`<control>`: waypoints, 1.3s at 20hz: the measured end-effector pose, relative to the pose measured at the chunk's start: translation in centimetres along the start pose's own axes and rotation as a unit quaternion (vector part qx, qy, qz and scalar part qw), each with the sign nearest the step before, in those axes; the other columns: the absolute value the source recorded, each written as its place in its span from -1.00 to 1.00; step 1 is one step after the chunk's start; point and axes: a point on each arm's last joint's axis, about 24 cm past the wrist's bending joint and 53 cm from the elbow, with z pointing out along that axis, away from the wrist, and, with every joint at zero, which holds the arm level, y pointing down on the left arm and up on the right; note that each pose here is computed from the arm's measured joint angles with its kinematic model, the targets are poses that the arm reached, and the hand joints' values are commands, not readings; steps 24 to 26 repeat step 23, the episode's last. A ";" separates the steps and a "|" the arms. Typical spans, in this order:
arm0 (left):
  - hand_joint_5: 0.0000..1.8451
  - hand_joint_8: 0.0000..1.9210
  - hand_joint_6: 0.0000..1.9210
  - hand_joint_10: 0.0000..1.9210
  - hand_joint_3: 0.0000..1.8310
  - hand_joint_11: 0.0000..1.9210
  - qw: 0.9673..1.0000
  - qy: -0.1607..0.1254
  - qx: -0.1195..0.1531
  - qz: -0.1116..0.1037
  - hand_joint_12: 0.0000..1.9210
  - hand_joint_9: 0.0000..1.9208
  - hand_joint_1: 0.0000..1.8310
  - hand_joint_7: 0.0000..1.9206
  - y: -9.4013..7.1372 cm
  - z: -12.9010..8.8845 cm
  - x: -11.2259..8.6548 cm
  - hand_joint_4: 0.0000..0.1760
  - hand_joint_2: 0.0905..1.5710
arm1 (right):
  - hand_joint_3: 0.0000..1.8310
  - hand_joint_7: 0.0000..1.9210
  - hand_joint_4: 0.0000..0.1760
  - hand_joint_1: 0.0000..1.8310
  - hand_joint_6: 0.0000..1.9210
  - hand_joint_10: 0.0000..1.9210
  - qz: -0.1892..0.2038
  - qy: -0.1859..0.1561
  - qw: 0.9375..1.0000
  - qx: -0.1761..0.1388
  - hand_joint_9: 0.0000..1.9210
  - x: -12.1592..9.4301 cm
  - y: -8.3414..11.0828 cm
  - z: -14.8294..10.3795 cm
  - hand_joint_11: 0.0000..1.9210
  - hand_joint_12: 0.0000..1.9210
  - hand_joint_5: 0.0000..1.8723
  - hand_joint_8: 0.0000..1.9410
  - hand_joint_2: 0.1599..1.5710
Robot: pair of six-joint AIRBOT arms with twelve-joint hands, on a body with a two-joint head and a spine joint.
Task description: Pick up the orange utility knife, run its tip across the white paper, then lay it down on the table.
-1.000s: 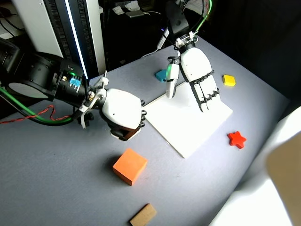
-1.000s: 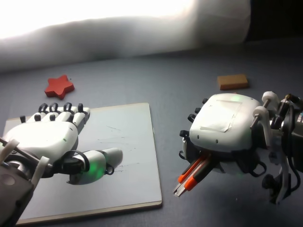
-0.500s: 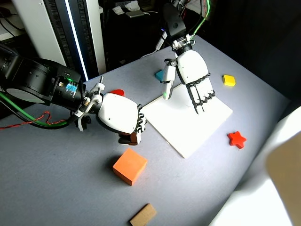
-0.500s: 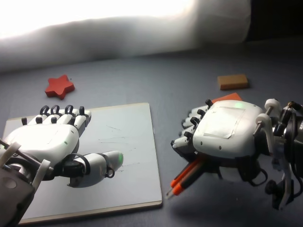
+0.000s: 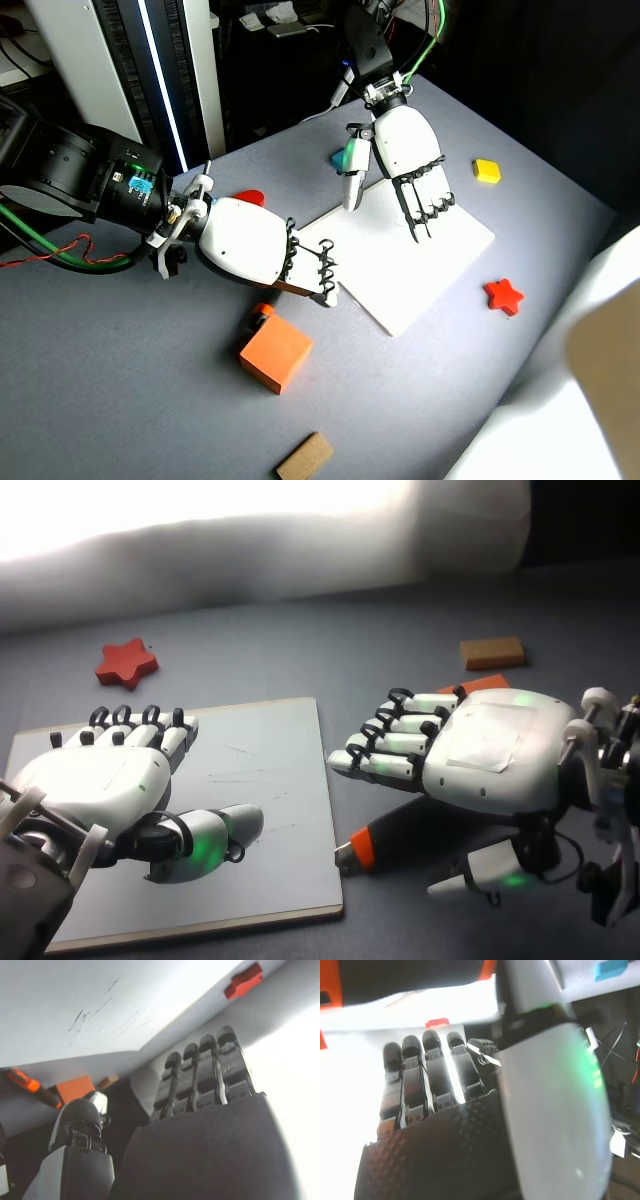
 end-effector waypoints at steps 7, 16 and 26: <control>-0.37 -0.69 -0.89 -0.07 -1.00 -0.88 0.998 0.018 0.053 -0.002 0.64 -0.40 -0.78 -0.09 -3.0 -0.6 0.3 -1.00 0.58 | -0.99 -0.23 -1.00 -1.00 -0.83 -0.78 0.024 -0.016 0.999 -0.026 -0.34 -2.0 3.8 -3.0 -0.98 0.39 -0.40 -0.88 0.47; 0.24 1.00 1.00 1.00 -0.98 0.41 0.995 0.046 0.086 0.004 1.00 0.47 -0.59 0.39 -4.9 -1.1 1.6 -1.00 0.97 | -1.00 0.46 0.56 -0.41 1.00 1.00 0.030 -0.002 1.000 0.002 0.52 -2.9 2.7 -6.0 0.48 1.00 0.35 0.94 0.90; 0.29 1.00 1.00 1.00 -1.00 0.43 0.995 0.038 0.097 0.006 1.00 0.46 -0.45 0.37 -5.6 -1.3 0.8 1.00 0.95 | -1.00 0.43 1.00 -0.39 1.00 1.00 0.031 -0.021 0.999 0.030 0.49 -3.5 0.3 -7.5 0.44 1.00 0.35 0.96 0.91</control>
